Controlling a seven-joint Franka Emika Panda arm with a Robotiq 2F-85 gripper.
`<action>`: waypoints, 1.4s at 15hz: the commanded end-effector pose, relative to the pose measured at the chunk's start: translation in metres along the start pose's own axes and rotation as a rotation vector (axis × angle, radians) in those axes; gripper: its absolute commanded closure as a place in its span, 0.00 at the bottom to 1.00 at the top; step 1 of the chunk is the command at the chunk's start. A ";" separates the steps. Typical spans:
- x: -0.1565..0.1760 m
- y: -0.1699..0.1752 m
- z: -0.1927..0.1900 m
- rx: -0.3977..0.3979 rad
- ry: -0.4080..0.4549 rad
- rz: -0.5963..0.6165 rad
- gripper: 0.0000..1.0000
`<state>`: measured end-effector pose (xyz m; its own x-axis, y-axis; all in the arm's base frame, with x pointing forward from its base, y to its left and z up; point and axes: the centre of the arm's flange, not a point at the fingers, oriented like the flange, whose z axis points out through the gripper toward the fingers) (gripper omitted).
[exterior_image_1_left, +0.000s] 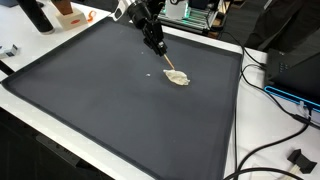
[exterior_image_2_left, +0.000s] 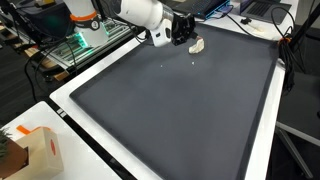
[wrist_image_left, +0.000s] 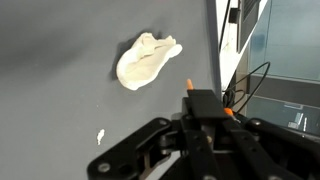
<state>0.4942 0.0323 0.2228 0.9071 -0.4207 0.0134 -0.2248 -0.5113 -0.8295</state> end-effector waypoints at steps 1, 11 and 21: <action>-0.015 -0.011 -0.008 -0.045 0.029 0.013 0.97; -0.035 -0.046 -0.023 -0.197 0.084 -0.079 0.97; -0.044 -0.081 -0.035 -0.416 0.086 -0.246 0.97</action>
<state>0.4708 0.0629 0.2928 0.9105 -0.3428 0.2311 -0.1565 -0.8031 -0.5750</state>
